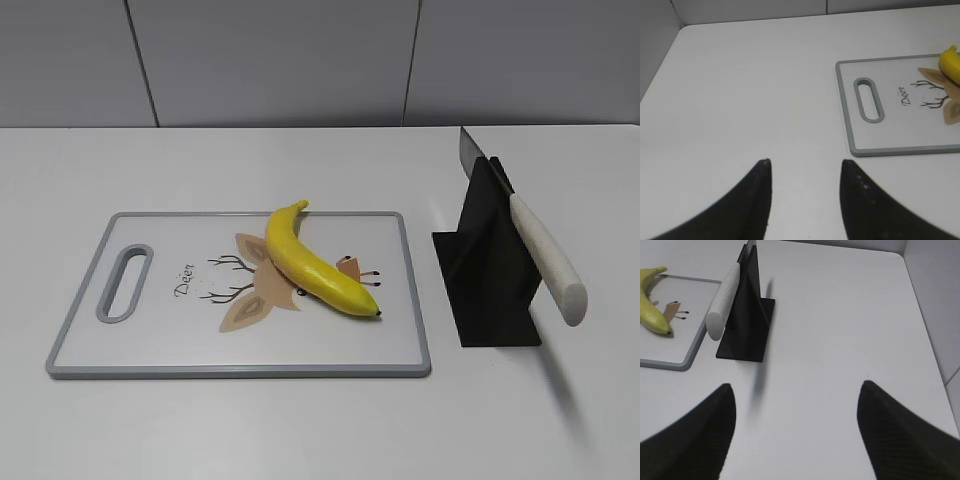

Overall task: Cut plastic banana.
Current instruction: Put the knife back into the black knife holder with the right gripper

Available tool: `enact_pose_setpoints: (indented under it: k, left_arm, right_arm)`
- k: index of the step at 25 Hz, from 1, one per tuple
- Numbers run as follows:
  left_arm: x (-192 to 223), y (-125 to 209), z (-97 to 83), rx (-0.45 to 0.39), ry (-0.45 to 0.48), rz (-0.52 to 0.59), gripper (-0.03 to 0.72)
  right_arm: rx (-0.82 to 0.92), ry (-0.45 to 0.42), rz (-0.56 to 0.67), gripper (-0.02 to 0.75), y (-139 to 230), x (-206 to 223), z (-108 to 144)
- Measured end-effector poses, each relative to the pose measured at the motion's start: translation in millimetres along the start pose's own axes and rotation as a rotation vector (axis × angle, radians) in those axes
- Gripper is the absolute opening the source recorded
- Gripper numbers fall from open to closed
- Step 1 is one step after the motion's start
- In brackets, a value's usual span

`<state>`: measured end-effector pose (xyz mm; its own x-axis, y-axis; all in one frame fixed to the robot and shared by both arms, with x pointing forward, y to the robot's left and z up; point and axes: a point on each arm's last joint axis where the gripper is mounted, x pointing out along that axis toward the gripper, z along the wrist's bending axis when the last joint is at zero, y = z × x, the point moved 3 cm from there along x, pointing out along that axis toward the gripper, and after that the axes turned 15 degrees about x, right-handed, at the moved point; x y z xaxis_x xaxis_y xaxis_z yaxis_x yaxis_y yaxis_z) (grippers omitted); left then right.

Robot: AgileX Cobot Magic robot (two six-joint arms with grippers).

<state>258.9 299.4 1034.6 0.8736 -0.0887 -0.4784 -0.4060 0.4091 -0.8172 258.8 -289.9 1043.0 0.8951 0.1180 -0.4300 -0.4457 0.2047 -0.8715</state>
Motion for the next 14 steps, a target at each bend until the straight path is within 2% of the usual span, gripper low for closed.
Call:
enact_pose_setpoints:
  k: [14]
  left_arm:
    - [0.0, 0.0, 0.0, 0.000, 0.000, 0.000, 0.428]
  right_arm:
    - [0.002, -0.003, 0.001, 0.588, 0.1, 0.0, 0.4]
